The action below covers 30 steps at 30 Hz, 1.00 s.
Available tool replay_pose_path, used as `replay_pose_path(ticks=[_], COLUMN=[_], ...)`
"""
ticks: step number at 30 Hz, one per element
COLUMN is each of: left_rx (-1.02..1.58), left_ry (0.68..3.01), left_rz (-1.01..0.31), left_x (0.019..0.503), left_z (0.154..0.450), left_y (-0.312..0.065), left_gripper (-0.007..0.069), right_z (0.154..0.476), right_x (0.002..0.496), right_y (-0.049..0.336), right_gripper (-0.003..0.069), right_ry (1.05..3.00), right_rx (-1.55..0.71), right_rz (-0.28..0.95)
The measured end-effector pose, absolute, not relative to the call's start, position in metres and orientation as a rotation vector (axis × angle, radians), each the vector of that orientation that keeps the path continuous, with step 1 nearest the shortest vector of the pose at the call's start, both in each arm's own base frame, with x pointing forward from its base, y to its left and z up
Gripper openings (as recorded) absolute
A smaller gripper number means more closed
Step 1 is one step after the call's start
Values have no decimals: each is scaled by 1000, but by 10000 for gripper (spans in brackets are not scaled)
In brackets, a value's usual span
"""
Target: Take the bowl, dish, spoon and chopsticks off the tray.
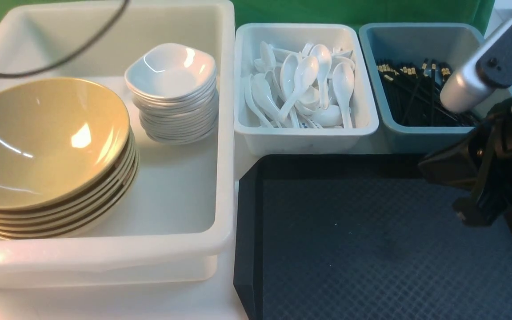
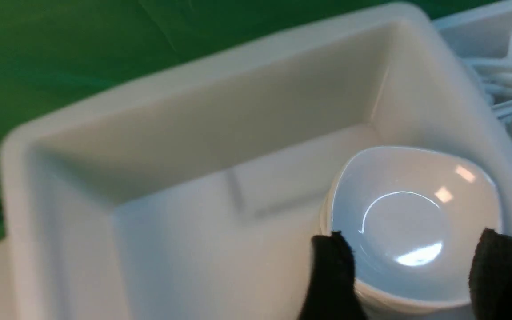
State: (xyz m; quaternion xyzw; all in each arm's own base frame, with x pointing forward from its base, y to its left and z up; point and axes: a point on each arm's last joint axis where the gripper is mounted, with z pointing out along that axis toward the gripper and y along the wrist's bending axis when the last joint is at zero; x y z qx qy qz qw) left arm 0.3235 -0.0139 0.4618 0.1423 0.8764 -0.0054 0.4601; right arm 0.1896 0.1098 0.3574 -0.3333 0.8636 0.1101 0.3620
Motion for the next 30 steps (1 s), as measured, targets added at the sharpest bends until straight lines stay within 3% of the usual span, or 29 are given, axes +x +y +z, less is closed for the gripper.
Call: replay_pose_path(ticks=[4,7,14,20,24,30], left_rx=[359,349,271,127,123,113], left_ry=[2169,2213,2214,2067,2008,1972], left_rz=[11,3,-24,-53,-4,5], left_x=[255,213,135,69,47,34], left_z=[484,471,412,348,319,301], left_y=[-12,-12,-11,-8,-5,-4], left_gripper=[46,-2,-10,-10,-10,-10], right_z=[373,378,386,388,384,375], right_x=[191,190,170,131,105,86], right_y=[111,110,99,79,64,52], right_gripper=[71,76,78,78,80,79], right_ry=[2169,2136,2029,1808,1660,1572], right_rx=[-840,-827,-773,-647,-570,-525], right_rz=[286,287,302,342,352,354])
